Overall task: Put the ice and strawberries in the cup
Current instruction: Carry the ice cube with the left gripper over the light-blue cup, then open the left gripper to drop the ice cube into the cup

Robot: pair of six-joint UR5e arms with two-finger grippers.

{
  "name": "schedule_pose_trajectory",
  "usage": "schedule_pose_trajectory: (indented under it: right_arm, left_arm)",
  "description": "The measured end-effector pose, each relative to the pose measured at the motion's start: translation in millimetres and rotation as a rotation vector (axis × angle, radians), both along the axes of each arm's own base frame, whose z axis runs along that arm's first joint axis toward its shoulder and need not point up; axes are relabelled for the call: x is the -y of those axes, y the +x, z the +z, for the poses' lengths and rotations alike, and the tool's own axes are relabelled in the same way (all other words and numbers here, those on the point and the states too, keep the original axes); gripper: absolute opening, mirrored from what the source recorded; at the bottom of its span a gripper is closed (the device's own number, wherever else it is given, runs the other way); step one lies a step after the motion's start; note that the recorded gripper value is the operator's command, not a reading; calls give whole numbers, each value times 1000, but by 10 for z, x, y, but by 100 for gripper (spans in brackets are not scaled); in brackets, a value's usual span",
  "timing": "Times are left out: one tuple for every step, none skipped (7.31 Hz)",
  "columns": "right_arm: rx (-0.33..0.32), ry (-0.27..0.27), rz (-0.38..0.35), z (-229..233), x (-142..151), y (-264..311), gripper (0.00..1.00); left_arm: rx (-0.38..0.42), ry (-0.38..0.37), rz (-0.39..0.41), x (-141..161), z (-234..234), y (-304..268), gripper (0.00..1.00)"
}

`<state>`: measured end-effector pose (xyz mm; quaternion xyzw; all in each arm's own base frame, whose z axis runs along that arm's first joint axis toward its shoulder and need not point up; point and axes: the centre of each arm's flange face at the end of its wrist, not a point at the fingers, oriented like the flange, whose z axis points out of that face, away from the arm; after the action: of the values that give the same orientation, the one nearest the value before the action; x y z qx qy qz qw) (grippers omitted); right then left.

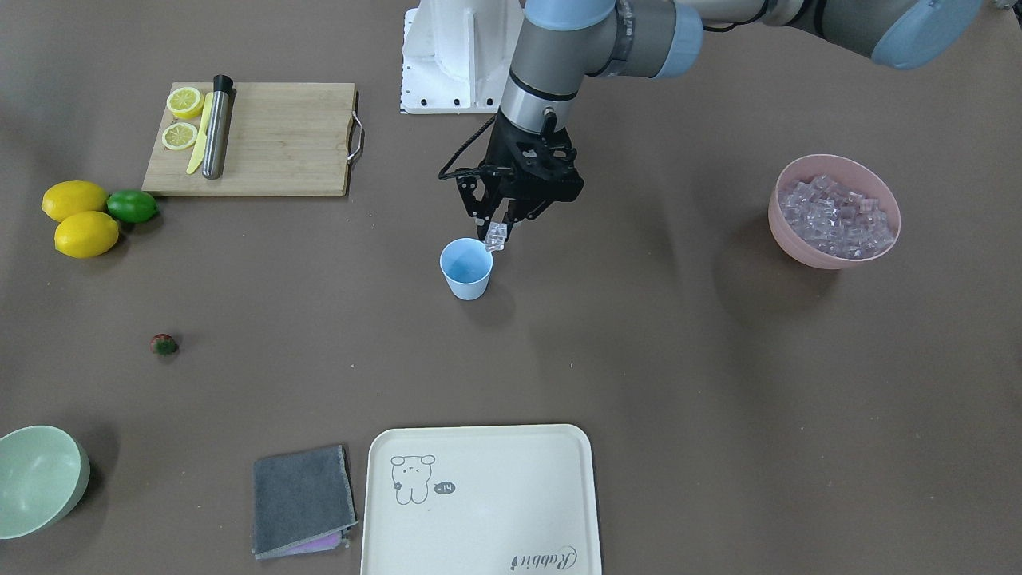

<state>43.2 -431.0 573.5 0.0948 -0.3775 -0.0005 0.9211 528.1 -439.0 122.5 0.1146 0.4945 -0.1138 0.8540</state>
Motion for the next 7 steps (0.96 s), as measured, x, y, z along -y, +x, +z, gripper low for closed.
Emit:
schedule_pose_trajectory:
  right_arm:
    - [-1, -1, -2, 7, 5, -9, 100]
    - [-1, -5, -4, 23, 9, -20, 100]
    - [-1, -9, -6, 40, 12, -31, 100]
    - [-1, -11, -8, 52, 13, -38, 100]
    - [-1, -13, -8, 58, 13, -40, 100]
    - [-2, -14, -9, 62, 14, -42, 100]
    - [-2, -14, -9, 67, 14, -42, 100]
  left_arm:
    - [18, 11, -13, -77, -13, 210, 0]
    - [30, 19, -16, -144, 3, 328, 0]
    - [39, 24, -15, -186, 30, 382, 0]
    - [43, 27, -12, -220, 46, 412, 0]
    - [43, 29, -9, -242, 44, 429, 0]
    - [42, 31, -8, -250, 35, 436, 9]
    - [42, 32, -7, -253, 34, 438, 55]
